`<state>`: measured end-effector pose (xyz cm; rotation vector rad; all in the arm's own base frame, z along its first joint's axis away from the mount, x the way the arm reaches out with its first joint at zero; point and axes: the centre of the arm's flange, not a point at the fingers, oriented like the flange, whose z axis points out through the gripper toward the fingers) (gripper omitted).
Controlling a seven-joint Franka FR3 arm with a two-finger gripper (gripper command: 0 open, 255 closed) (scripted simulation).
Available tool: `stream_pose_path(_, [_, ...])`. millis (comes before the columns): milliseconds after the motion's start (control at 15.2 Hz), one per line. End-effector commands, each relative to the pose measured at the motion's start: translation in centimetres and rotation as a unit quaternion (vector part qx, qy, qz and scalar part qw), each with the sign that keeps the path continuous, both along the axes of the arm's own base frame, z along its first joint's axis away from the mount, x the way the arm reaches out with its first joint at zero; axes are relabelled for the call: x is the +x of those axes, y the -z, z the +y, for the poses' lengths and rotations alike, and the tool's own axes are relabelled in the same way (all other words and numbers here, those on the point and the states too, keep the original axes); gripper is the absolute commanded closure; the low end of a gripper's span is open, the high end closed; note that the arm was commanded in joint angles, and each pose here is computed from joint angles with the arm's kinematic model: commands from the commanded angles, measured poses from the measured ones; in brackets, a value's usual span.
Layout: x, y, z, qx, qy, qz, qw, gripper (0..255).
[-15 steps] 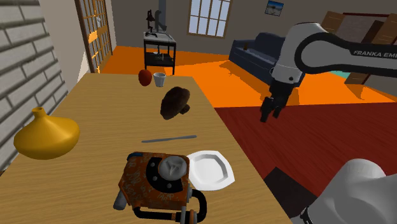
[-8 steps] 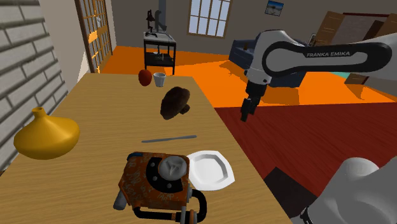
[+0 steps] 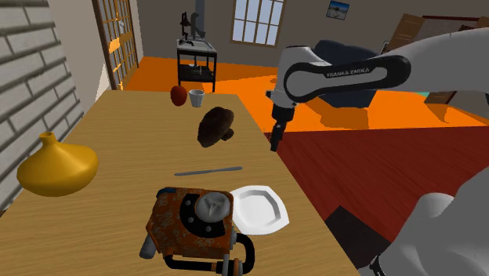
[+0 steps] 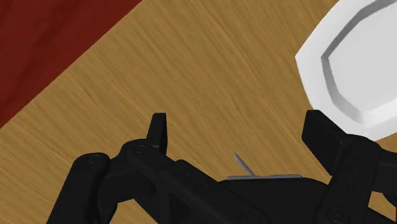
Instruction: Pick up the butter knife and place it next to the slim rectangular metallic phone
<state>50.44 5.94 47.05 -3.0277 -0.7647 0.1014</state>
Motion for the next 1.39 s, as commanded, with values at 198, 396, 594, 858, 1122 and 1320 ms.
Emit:
stream_pose_path(198, [4.6, 2.3, 4.5, -0.002, -0.094, -0.004, 0.9955, 0])
stream_pose_path(396, [6.8, 3.7, 7.6, -0.003, -0.15, -0.006, 0.9887, 0])
stream_pose_path(594, [8.7, 5.1, 10.8, -0.005, -0.204, -0.008, 0.9788, 0])
stream_pose_path(858, [10.6, 7.0, 15.4, -0.006, -0.277, -0.011, 0.9609, 0])
stream_pose_path(1122, [11.5, 8.8, 18.7, -0.008, -0.325, -0.013, 0.9455, 0])
stream_pose_path(1320, [11.4, 10.4, 18.7, -0.008, -0.325, -0.013, 0.9455, 0])
